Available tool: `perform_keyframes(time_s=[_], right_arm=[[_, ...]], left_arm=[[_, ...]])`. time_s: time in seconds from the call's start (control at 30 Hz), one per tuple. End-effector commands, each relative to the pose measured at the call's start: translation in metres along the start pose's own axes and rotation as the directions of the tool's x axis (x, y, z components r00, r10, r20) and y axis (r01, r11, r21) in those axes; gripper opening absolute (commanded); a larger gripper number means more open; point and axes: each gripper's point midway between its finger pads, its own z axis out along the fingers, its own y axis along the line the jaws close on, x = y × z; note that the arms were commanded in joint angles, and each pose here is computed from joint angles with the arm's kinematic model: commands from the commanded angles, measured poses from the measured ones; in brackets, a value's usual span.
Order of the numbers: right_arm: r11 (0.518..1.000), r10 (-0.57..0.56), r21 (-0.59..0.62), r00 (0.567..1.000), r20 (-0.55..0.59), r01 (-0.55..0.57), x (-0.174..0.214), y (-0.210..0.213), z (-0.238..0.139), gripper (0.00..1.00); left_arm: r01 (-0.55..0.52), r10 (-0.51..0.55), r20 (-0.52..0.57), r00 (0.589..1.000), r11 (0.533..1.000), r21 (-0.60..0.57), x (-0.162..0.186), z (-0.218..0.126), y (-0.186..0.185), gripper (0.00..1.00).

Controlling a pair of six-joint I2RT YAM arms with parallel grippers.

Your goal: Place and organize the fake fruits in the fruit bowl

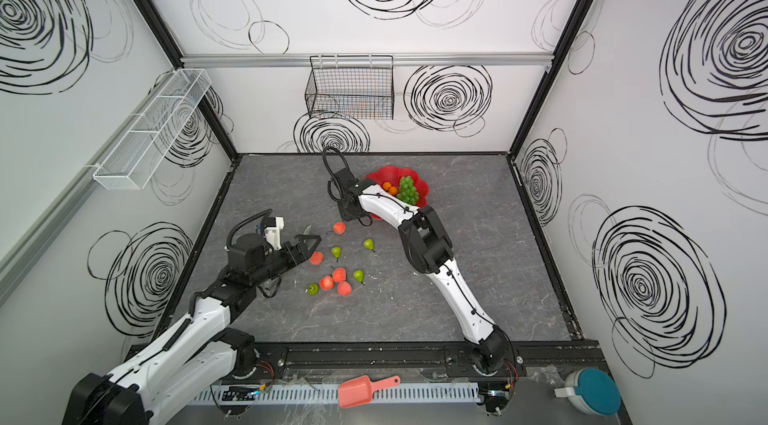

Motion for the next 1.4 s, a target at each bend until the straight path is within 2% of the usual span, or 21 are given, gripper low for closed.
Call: perform_keyframes(time_s=[0.0, 0.3, 0.53, 0.73, 0.93, 1.37], right_arm=[[0.999, 0.026, -0.025, 0.998, 0.049, -0.025, -0.021, 0.002, -0.045, 0.32], [0.998, 0.047, -0.052, 0.991, 0.127, -0.041, -0.038, -0.002, -0.097, 0.33], [0.995, 0.1, -0.029, 0.982, 0.161, -0.096, -0.049, -0.039, -0.116, 0.32], [0.988, 0.155, 0.001, 0.976, 0.154, -0.157, -0.05, -0.083, -0.11, 0.32], [0.981, 0.184, 0.038, 0.976, 0.118, -0.189, -0.043, -0.111, -0.088, 0.32], [0.978, 0.191, 0.073, 0.98, 0.056, -0.195, -0.038, -0.124, -0.047, 0.33]], left_arm=[[-0.059, 0.057, 0.049, 0.997, 0.998, 0.037, -0.022, -0.001, -0.02, 0.96], [-0.11, 0.108, 0.038, 0.993, 0.993, 0.05, -0.042, 0.02, -0.042, 0.96], [-0.16, 0.161, -0.006, 0.987, 0.984, 0.075, -0.039, 0.045, -0.067, 0.96], [-0.2, 0.206, -0.059, 0.977, 0.975, 0.095, -0.027, 0.073, -0.088, 0.96], [-0.217, 0.228, -0.098, 0.969, 0.969, 0.118, -0.017, 0.098, -0.104, 0.96], [-0.227, 0.243, -0.119, 0.963, 0.965, 0.134, -0.009, 0.11, -0.115, 0.96]])
